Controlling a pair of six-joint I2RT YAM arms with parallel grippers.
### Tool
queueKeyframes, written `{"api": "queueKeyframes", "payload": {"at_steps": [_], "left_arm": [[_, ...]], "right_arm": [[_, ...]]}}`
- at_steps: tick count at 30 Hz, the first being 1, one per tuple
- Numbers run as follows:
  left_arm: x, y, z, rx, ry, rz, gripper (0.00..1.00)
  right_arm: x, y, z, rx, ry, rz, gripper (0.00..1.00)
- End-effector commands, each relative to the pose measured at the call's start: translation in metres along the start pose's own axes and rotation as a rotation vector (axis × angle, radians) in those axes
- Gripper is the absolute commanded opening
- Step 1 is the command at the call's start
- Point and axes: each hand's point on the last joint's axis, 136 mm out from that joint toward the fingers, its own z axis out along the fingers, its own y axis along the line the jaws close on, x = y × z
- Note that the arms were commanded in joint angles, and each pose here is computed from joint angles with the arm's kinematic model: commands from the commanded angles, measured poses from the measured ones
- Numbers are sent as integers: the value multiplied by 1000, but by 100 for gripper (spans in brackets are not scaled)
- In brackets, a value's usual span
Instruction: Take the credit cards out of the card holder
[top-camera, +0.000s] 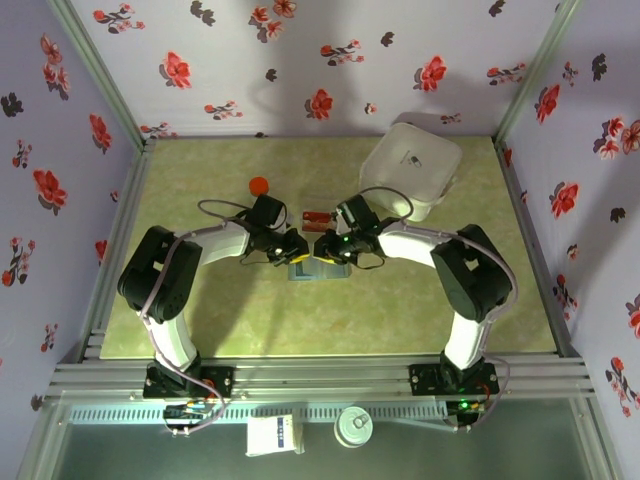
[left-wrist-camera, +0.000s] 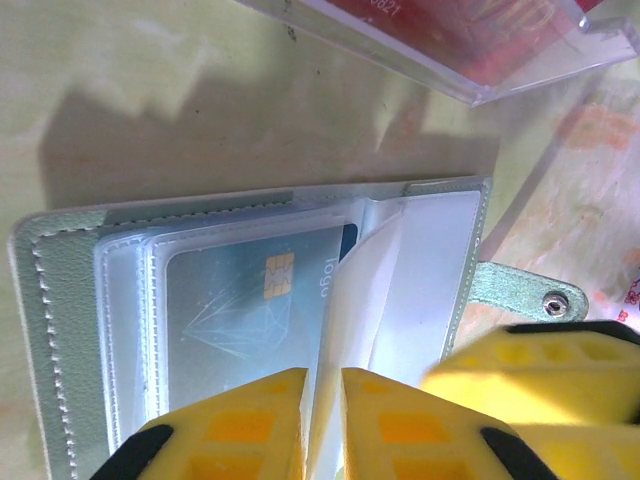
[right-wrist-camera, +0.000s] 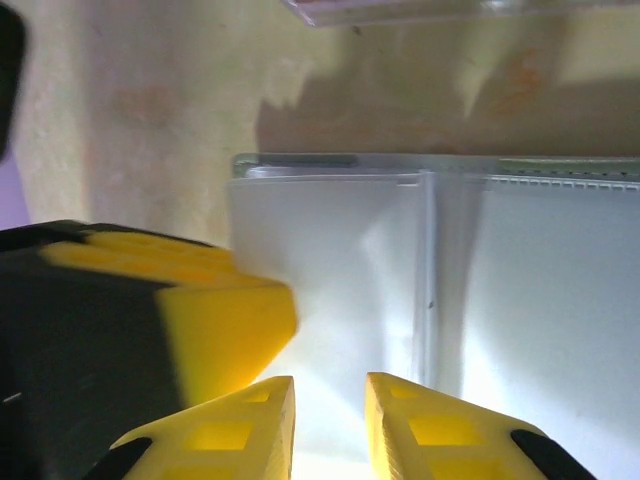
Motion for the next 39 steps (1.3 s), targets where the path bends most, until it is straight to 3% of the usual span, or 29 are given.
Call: {"api": "queueKeyframes", "payload": {"at_steps": [1,17,28,39], "left_arm": [[-4,-23,-8,52,-6,20,15],[2,-51,5,66,25,57,13],[9,-64,33,61,61,70,13],[14,-61,53,37,98,69,21]], "right_arm": [[-4,-3,-20,32,-41,-10,26],[-4,-14,-52,81,-87,-19,26],[-2,-27,-77,112,-134,-24,26],[1,-39,-86,126,-157,-14,26]]}}
